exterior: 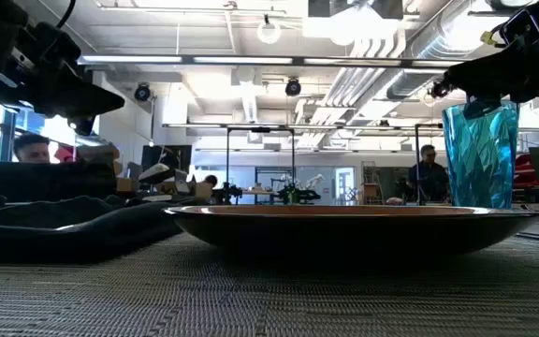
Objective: Set table place
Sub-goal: Return to Home Position
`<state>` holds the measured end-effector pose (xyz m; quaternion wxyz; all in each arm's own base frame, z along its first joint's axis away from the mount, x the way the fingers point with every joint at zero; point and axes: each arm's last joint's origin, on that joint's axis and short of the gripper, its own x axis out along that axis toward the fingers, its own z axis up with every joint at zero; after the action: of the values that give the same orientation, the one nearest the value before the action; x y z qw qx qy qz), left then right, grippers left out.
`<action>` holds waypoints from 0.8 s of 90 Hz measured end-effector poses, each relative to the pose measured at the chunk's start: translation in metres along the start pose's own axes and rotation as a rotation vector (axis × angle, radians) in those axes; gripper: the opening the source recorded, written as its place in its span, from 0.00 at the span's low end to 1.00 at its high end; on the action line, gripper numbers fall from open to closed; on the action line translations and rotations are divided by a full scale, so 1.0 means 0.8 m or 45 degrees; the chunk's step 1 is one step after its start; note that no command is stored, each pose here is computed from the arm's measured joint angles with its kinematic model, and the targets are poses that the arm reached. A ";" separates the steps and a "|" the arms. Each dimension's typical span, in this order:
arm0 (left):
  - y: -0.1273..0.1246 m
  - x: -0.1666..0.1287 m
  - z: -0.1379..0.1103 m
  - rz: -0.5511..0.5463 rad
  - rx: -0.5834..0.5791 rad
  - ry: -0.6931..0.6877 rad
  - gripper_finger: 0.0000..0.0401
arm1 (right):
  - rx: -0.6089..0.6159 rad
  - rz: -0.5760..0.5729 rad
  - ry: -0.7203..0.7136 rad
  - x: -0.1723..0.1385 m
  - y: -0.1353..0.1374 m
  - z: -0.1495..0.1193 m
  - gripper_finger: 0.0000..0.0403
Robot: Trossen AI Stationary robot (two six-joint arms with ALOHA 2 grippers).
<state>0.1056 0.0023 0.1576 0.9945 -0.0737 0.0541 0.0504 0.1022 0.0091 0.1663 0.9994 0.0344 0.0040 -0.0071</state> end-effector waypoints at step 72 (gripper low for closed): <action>0.000 0.000 0.000 0.000 0.000 0.000 0.02 | 0.000 0.000 0.000 0.000 0.000 0.000 0.07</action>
<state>0.1056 0.0023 0.1576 0.9945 -0.0738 0.0541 0.0502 0.1022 0.0090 0.1663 0.9994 0.0344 0.0041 -0.0072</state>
